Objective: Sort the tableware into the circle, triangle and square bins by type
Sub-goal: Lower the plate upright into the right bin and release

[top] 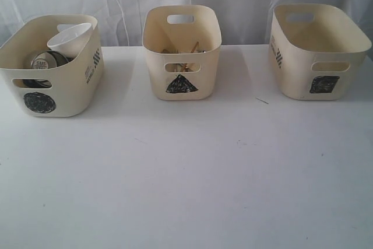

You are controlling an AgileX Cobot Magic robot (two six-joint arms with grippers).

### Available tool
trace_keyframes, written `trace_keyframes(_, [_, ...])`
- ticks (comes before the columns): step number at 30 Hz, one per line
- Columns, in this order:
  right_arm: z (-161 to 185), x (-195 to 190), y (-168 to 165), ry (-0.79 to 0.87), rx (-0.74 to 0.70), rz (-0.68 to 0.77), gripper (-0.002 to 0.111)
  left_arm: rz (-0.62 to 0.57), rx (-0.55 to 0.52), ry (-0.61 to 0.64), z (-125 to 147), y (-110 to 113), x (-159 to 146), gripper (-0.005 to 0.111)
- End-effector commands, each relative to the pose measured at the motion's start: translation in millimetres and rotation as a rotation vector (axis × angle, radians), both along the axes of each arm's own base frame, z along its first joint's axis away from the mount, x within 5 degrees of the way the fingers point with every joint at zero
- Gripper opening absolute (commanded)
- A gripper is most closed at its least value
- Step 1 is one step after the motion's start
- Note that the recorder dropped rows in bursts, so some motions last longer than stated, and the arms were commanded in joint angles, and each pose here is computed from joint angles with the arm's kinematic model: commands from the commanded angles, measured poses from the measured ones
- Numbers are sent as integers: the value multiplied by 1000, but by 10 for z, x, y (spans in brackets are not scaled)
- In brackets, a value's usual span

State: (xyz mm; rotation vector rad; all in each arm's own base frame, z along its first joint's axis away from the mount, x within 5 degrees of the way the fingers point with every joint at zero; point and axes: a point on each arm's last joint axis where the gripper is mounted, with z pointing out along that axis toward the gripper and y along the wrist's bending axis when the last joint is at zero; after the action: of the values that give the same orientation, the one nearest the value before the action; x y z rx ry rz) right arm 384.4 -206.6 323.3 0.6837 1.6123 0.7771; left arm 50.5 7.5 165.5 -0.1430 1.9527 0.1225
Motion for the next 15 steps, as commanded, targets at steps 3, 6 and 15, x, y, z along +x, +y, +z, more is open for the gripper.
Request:
trace_keyframes(3, [10,-9,-185,44,-263,-157,0,-6,-5,-3,-9,-4,0,0])
trace_keyframes(6, [-57,-16,-214,96,-407,-153,0,-6,-5,-3,-9,-4,0,0])
trace_keyframes(15, [-462,209,-134,173,-460,-87,0,-6,-5,-3,-9,-4,0,0])
